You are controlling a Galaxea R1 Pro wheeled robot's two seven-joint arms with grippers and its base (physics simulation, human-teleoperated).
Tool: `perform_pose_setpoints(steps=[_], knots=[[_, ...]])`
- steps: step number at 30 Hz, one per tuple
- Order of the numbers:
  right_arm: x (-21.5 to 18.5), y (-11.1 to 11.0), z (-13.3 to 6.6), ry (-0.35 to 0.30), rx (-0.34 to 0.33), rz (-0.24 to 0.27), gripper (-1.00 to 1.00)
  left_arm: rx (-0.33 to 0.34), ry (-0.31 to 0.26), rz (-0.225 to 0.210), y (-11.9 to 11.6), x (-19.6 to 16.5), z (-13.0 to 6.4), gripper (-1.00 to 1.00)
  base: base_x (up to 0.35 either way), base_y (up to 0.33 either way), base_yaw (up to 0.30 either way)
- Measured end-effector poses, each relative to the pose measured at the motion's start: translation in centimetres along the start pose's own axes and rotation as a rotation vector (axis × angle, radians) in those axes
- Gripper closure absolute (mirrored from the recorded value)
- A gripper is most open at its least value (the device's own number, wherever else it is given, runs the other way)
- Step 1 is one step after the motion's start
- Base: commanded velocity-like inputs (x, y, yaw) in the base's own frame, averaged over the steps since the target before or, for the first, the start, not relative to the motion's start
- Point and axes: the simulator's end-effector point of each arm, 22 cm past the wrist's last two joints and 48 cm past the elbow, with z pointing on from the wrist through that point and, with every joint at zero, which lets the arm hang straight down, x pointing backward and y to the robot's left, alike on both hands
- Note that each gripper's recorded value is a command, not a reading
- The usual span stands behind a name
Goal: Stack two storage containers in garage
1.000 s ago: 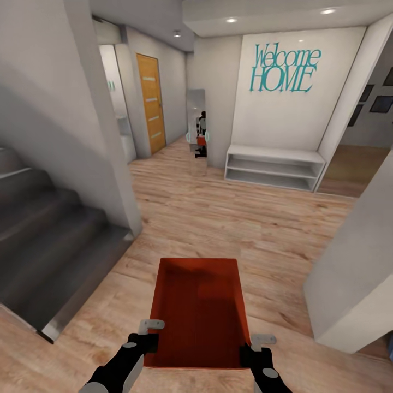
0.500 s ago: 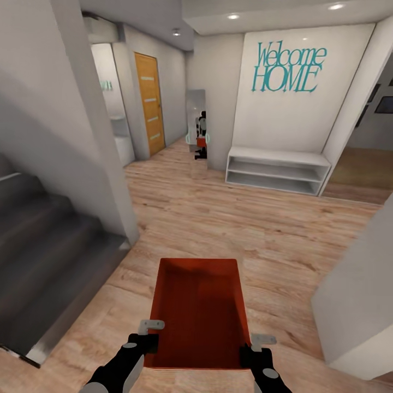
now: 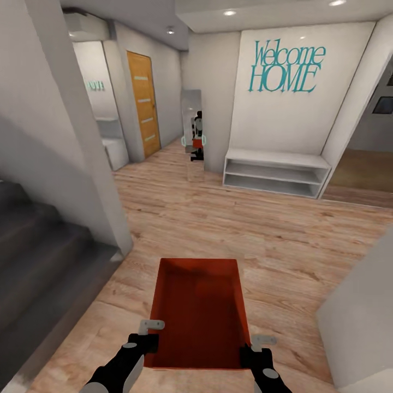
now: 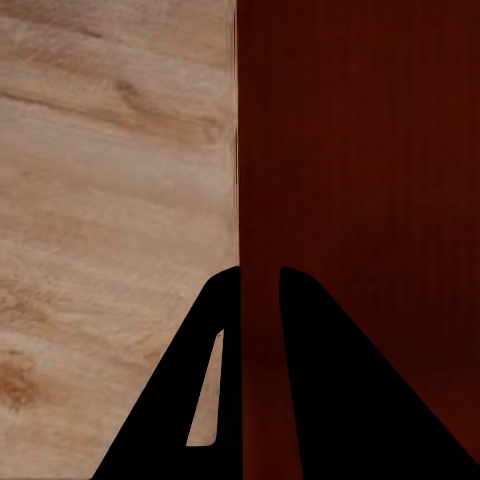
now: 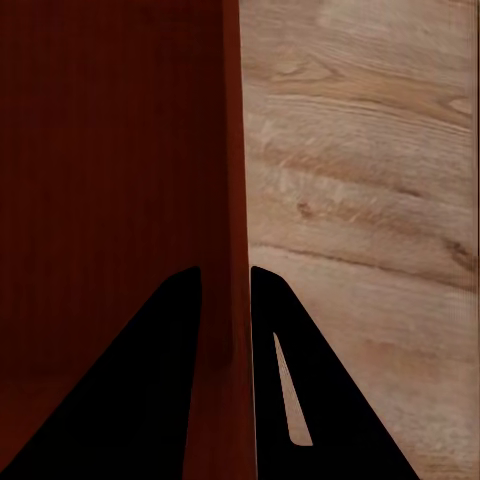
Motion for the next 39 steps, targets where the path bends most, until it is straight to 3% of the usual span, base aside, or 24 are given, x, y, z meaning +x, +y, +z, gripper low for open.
perform_pose_setpoints(steps=[32, 39], knots=[[-0.03, 0.00, 0.00, -0.001, 0.000, 0.000, 1.00, 0.000, -0.001, 0.000, 0.00, -0.02, 0.00, 1.00, 0.336, 0.000, -0.014], [0.00, -0.05, 0.05, 0.000, -0.001, 0.000, 1.00, -0.001, 0.001, 0.000, -0.05, 0.00, 0.03, 1.00, 0.129, 0.000, 0.000]])
